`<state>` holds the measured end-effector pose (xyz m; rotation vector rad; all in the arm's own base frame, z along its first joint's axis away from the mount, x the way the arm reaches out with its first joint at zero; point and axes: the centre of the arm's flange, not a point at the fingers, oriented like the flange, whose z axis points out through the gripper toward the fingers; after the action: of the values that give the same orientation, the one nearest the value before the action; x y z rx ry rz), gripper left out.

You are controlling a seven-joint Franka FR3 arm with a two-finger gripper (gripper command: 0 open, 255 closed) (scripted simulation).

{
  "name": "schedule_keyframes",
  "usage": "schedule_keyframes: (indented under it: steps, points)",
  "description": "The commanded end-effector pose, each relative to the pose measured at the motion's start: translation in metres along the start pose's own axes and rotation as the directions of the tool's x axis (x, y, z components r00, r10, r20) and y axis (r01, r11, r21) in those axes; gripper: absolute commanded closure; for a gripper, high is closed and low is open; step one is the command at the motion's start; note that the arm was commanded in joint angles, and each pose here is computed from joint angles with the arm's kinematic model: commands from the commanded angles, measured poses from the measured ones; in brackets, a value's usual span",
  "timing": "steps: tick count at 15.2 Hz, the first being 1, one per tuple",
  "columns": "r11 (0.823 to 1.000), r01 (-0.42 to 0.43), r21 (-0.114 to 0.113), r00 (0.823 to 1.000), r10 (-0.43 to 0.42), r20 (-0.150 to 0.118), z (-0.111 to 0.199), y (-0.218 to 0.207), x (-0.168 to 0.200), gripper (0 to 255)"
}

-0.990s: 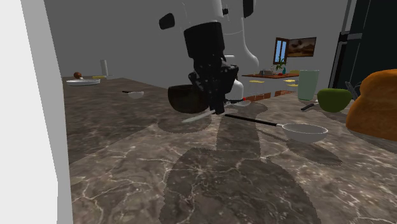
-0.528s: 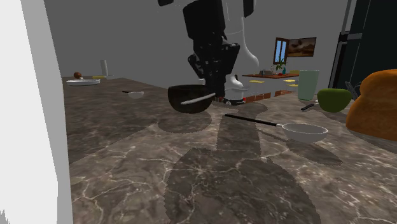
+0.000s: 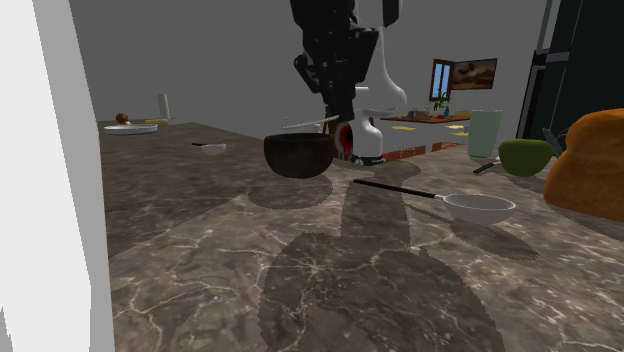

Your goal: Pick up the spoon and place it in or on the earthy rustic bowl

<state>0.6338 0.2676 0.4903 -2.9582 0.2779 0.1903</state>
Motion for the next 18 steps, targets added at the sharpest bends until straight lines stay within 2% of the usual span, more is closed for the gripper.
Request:
schedule_keyframes:
  steps: [1, 2, 18]
  points:
    - [1.0, 0.0, 0.0, 1.0, 0.0, 0.0, -0.011, -0.002, -0.003, 255]
    - [1.0, 0.0, 0.0, 1.0, 0.0, 0.0, -0.014, -0.003, -0.003, 255]
    - [1.0, 0.0, 0.0, 1.0, 0.0, 0.0, -0.039, 0.189, -0.087, 255]
